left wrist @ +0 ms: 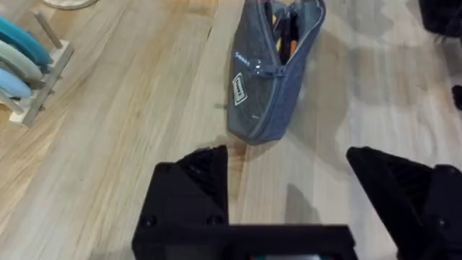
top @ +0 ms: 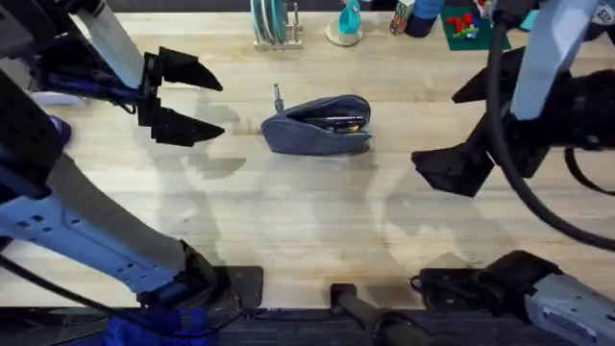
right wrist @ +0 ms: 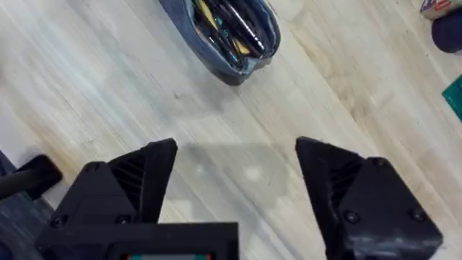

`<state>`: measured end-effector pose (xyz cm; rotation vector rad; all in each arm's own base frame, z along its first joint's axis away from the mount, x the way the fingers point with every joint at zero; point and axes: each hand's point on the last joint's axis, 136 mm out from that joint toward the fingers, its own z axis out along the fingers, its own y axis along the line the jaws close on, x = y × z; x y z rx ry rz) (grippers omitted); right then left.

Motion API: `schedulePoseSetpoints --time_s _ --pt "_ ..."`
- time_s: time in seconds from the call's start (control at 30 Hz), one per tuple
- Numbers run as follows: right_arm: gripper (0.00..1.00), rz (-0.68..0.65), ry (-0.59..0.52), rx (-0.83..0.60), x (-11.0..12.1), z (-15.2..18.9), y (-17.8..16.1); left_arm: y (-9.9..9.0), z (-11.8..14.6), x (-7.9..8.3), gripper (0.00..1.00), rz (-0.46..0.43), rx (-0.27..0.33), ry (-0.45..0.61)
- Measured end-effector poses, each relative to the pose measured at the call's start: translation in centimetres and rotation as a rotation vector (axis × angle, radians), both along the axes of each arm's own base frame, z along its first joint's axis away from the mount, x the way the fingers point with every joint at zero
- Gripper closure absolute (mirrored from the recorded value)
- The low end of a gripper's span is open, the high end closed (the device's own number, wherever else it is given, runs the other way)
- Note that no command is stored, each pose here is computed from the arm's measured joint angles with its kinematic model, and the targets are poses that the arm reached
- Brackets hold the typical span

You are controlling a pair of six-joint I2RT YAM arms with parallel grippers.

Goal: Unzip the bag, pick up the pens from the table one at a time and place them inside, then zip the bag closed.

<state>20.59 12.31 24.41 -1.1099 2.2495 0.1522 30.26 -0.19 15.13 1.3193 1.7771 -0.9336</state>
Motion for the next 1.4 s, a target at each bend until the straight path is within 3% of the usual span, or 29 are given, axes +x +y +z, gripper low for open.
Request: schedulePoseSetpoints --time_s 0.23,0.43,0.67,0.9,1.07,1.4 --pt "0.005 0.0 0.0 0.0 0.0 0.0 0.0 0.2 -1.0 0.8 0.005 0.006 -0.003 -0.021" --pt "0.005 0.0 0.0 0.0 0.0 0.0 0.0 0.2 -2.7 1.4 0.006 0.025 -0.045 -0.005" --pt "0.005 0.0 0.0 0.0 0.0 0.0 0.0 -0.4 -5.3 1.2 0.005 0.054 -0.113 0.04" --pt "0.005 0.0 0.0 0.0 0.0 0.0 0.0 -1.6 -6.6 0.6 0.005 0.034 -0.122 0.035" --pt "0.005 0.0 0.006 -0.003 -0.1 -0.1 -0.1 -2.6 -6.7 0.4 0.005 0.019 -0.138 0.039" --pt "0.005 0.0 0.054 -0.027 -1.1 -0.8 -0.6 -2.8 -6.4 0.6 0.005 0.03 -0.157 0.033"
